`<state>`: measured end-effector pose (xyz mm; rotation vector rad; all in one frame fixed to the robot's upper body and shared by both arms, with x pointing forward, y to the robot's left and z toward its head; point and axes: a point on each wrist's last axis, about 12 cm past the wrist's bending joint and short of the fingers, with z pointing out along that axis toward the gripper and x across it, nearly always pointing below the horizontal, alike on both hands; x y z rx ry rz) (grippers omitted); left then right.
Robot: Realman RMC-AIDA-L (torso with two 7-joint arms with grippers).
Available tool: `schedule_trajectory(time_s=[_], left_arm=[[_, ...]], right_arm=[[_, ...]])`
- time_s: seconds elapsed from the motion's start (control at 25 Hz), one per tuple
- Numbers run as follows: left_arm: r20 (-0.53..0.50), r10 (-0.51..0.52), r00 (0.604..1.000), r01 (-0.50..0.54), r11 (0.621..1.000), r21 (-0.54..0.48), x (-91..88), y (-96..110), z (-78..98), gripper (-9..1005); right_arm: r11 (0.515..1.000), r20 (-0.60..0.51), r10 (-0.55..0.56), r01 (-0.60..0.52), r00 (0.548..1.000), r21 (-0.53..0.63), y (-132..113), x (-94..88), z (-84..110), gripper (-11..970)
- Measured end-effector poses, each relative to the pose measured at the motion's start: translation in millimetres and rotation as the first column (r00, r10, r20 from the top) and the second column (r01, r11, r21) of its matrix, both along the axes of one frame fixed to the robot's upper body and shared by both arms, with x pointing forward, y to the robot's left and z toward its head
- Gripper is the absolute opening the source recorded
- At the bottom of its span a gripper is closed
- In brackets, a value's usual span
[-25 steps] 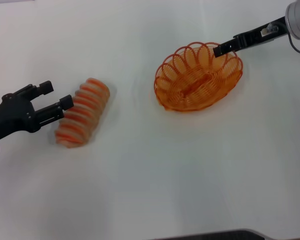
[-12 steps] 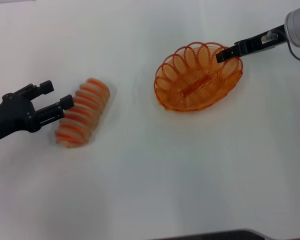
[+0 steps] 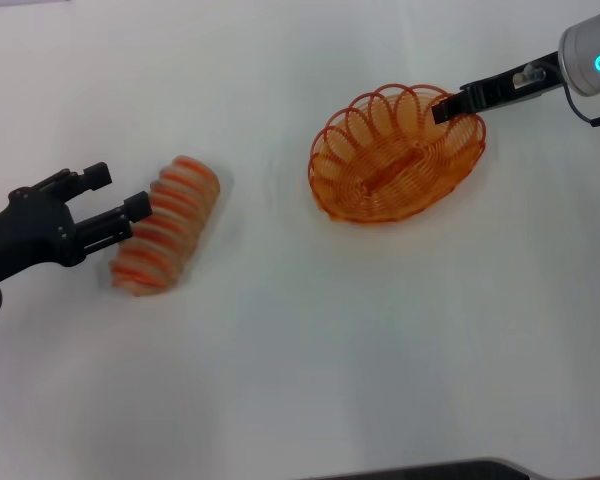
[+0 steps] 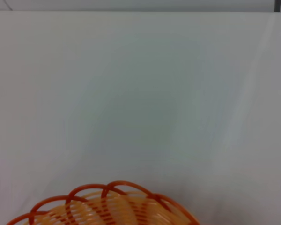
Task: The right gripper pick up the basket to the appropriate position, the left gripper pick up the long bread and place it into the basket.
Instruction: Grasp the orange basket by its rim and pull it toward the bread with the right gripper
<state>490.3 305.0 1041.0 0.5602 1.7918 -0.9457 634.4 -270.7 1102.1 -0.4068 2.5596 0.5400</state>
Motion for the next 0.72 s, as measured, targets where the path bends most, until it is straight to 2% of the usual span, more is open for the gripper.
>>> schedule_trajectory(time_s=[0.24,0.48,0.72], left_arm=[[0.0,-0.009,1.0,0.009,1.0,0.005,0.2,-1.7,-0.4,808],[0.002,-0.012,1.0,0.012,1.0,0.008,0.0,-1.8,-0.6,808],[0.004,-0.012,1.0,0.012,1.0,0.012,1.2,-2.2,-0.4,808]], right_arm=[[1.0,0.016,-0.013,0.013,1.0,0.004,0.0,1.9,0.4,413],[1.0,0.019,-0.012,0.012,1.0,0.001,0.3,2.2,0.1,188],[1.0,0.013,0.003,-0.003,1.0,0.003,1.8,1.1,-0.3,147]])
